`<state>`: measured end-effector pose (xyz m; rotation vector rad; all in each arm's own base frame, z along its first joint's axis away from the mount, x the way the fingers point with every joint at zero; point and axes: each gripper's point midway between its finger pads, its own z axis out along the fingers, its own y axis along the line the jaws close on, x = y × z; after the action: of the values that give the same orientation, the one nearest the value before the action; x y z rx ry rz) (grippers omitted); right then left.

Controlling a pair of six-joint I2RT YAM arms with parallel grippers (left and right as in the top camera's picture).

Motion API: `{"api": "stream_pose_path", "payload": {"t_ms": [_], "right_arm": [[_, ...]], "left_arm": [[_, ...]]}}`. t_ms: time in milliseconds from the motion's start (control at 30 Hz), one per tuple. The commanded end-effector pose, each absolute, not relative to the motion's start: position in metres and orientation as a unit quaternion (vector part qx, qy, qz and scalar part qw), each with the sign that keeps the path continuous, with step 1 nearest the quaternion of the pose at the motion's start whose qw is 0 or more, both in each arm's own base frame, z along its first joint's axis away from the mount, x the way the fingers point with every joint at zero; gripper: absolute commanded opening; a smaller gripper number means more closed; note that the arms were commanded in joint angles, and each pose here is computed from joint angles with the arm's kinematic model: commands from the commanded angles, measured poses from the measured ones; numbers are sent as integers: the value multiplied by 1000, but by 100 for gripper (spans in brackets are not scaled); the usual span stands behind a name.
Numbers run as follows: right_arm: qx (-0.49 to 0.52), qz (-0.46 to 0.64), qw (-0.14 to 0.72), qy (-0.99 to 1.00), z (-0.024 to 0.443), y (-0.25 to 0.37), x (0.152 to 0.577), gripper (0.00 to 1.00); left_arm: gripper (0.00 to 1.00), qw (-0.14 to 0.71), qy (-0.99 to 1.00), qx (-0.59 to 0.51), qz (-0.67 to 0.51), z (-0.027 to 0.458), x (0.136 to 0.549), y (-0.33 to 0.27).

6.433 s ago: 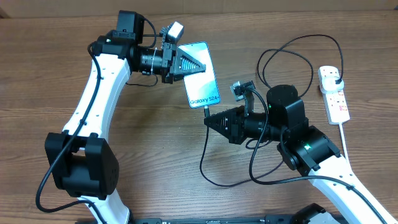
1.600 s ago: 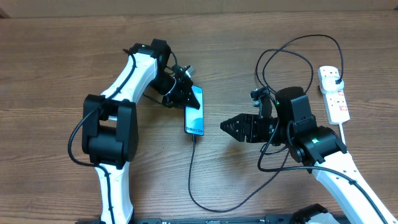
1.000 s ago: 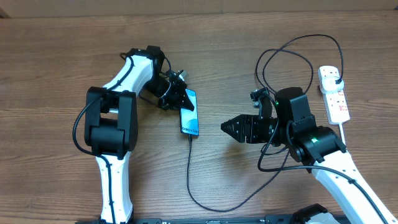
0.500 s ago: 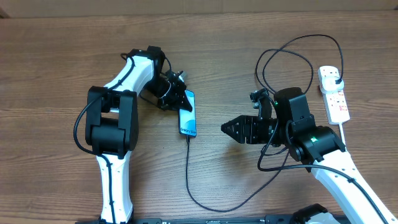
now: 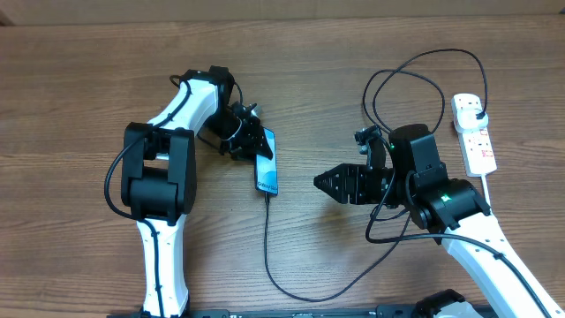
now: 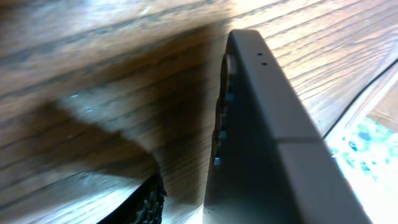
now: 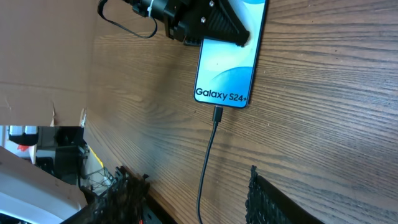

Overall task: Plug charger to phone and switch on socket
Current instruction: 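Lower the phone flat onto the table with the left gripper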

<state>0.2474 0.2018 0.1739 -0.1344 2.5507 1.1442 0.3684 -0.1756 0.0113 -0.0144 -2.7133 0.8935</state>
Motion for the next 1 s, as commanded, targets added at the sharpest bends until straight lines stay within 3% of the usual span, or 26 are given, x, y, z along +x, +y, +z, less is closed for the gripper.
{"api": "stream_pose_path", "payload": {"t_ms": [0, 367, 400, 467, 500, 567, 733, 967], "right_arm": [[-54, 406, 189, 893, 187, 203, 255, 56], [-55, 405, 190, 893, 187, 203, 255, 56], [-54, 405, 190, 893, 187, 203, 255, 56], [-54, 405, 190, 893, 187, 203, 255, 56], [-54, 405, 189, 893, 187, 203, 255, 56], [-54, 405, 189, 893, 187, 203, 255, 56], [-54, 405, 189, 893, 187, 203, 255, 56], [-54, 405, 189, 893, 187, 203, 255, 56]], "left_arm": [[39, 149, -944, 0, 296, 6, 366, -170], [39, 150, -943, 0, 296, 6, 366, -170], [38, 150, -943, 0, 296, 6, 366, -170], [21, 149, -944, 0, 296, 6, 366, -170], [21, 149, -944, 0, 296, 6, 366, -170], [22, 149, -944, 0, 296, 6, 366, -170], [39, 150, -943, 0, 296, 6, 366, -170], [42, 148, -947, -1, 285, 4, 366, -167]]}}
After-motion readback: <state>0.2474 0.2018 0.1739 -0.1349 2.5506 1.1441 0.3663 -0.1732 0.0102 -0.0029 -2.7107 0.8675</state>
